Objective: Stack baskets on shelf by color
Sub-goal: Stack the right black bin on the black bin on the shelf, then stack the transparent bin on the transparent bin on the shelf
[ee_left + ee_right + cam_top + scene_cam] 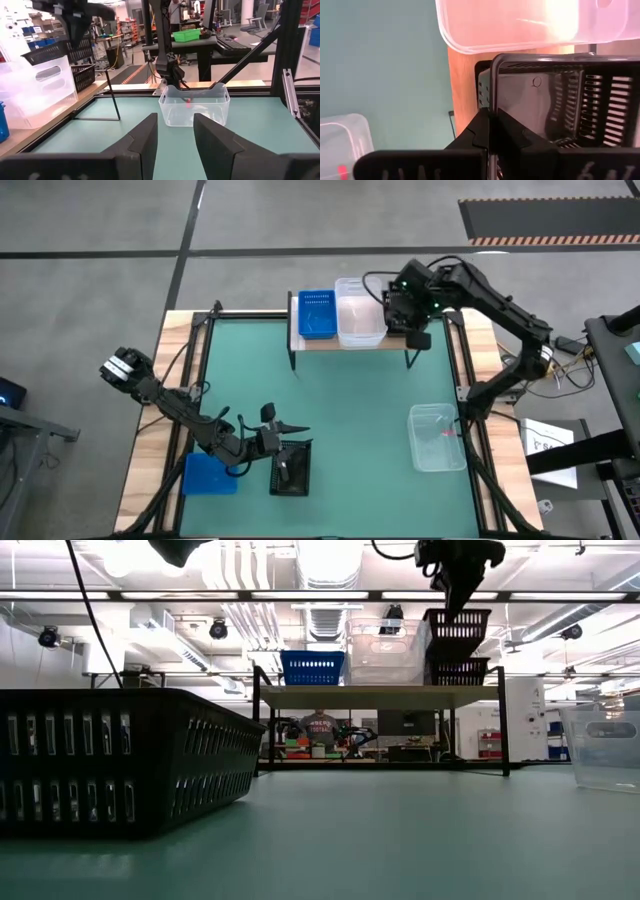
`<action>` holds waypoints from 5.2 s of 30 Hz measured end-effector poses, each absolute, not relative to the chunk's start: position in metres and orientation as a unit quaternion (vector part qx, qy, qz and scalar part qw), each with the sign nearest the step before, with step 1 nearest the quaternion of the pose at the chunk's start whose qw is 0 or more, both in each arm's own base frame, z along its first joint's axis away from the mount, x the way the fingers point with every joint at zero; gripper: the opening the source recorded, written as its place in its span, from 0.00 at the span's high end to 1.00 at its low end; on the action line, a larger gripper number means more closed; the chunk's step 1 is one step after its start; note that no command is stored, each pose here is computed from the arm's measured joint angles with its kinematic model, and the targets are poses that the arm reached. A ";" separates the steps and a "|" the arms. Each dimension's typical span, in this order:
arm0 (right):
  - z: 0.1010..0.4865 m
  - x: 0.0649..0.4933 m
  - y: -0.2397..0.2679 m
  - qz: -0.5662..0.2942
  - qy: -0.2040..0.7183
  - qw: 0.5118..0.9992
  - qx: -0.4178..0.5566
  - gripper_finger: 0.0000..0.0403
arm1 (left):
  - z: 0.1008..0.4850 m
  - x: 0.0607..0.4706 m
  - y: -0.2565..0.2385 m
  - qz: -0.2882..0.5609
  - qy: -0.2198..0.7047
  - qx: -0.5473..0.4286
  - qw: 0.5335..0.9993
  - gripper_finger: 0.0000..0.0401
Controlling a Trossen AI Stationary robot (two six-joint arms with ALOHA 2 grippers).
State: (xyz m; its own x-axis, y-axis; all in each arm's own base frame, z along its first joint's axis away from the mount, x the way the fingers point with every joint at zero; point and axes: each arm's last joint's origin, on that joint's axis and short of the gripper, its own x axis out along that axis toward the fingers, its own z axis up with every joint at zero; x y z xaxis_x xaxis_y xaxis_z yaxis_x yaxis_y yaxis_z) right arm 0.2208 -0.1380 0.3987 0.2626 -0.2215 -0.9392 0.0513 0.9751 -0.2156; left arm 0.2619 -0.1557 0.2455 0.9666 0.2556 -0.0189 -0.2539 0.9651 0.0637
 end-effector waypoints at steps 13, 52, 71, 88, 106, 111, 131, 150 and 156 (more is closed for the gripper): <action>0.374 0.227 -0.143 -0.093 0.613 0.781 -0.077 0.98 | 0.246 0.262 -0.156 0.128 0.013 0.030 0.991 0.72; 0.361 0.228 -0.145 -0.126 0.630 0.764 -0.057 0.79 | 0.246 0.262 -0.156 0.128 0.013 0.028 0.991 0.72; 0.381 0.220 -0.140 -0.131 0.631 0.764 -0.048 0.97 | 0.245 0.262 -0.156 0.128 0.013 0.029 0.991 0.72; 0.377 0.224 -0.143 -0.147 0.623 0.767 -0.037 0.98 | 0.245 0.262 -0.156 0.127 0.013 0.027 0.991 0.72; 0.384 0.218 -0.134 -0.182 0.618 0.764 -0.034 0.98 | 0.245 0.260 -0.159 0.121 0.013 0.026 0.992 0.72; 0.385 0.217 -0.133 -0.194 0.606 0.771 -0.030 0.98 | 0.245 0.259 -0.160 0.120 0.013 0.026 0.992 0.72; 0.385 0.217 -0.134 -0.208 0.603 0.770 -0.015 0.98 | 0.248 0.256 -0.167 0.107 0.008 0.023 0.994 0.72; 0.353 0.231 -0.141 -0.189 0.644 0.741 0.014 0.98 | 0.248 0.255 -0.168 0.105 0.008 0.022 0.994 0.72; 0.371 0.224 -0.139 -0.210 0.626 0.751 0.005 0.98 | 0.248 0.255 -0.168 0.105 0.008 0.023 0.994 0.72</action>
State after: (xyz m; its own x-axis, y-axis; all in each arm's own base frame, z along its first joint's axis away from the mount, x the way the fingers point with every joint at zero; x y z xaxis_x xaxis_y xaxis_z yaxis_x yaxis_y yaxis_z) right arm 0.2244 -0.1386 0.3710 0.1275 -0.3088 -0.9425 0.3213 0.9119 -0.2553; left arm 0.2549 -0.1685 0.2481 0.9778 0.2095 -0.0115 -0.2087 0.9769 0.0469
